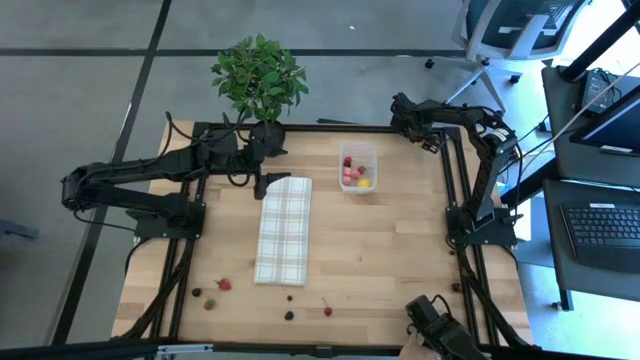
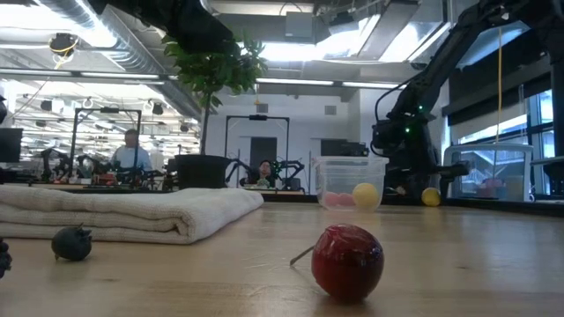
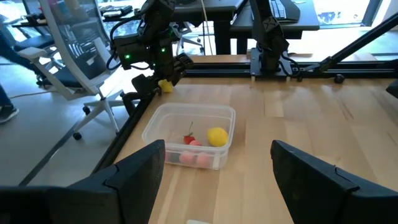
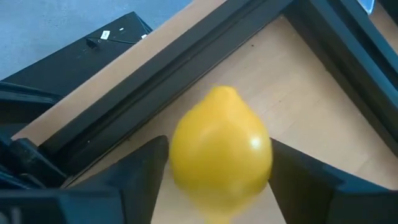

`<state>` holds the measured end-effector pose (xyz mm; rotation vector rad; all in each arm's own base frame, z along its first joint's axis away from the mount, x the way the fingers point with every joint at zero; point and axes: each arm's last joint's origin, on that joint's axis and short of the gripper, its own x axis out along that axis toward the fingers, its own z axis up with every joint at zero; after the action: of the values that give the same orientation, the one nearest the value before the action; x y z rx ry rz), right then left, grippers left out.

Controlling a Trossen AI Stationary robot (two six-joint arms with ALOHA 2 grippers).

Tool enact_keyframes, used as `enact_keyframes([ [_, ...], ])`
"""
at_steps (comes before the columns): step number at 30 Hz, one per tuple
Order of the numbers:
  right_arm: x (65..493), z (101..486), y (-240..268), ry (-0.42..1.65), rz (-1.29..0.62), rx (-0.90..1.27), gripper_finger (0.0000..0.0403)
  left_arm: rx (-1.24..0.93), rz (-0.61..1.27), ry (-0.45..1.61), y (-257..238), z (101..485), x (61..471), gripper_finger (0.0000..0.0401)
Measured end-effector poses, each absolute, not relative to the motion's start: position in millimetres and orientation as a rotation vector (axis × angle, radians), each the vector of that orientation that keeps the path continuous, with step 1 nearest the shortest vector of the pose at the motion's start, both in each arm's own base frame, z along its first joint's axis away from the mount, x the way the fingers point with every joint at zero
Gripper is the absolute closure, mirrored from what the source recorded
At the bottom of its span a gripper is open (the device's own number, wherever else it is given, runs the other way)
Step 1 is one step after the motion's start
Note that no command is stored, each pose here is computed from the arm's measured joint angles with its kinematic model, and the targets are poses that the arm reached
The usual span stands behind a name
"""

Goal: Pick and placing Produce into tupperware
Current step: Put the lemon into the transparent bin

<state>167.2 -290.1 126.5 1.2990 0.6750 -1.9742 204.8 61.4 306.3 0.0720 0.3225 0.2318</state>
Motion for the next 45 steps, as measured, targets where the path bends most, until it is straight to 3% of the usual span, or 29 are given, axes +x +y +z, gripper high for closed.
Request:
enact_keyframes([
  [9,166.9,126.6,-290.1,0.684,-1.977,1.284,0.0192,0.071,0.232,0.323,61.4,306.3,204.8,0.0117],
  [20,166.9,126.5,-290.2,0.838,-1.862,1.189,0.0197,0.068,0.23,0.333,61.2,305.3,204.5,0.0117],
  [26,176.0,131.0,-286.2,1.022,-1.658,1.091,0.0197,0.068,0.229,0.333,61.2,305.3,204.5,0.0117],
  [29,186.5,138.7,-278.0,1.143,-1.455,1.059,0.0197,0.066,0.228,0.332,61.1,305.3,204.6,0.0117],
  [36,207.8,187.3,-249.0,1.388,-1.132,0.857,0.0197,0.038,0.232,0.329,60.9,305.4,204.6,0.0117],
  [45,248.0,269.8,-187.6,1.168,-0.813,0.629,0.0197,-0.046,0.248,0.318,61.0,305.4,204.6,0.0117],
])
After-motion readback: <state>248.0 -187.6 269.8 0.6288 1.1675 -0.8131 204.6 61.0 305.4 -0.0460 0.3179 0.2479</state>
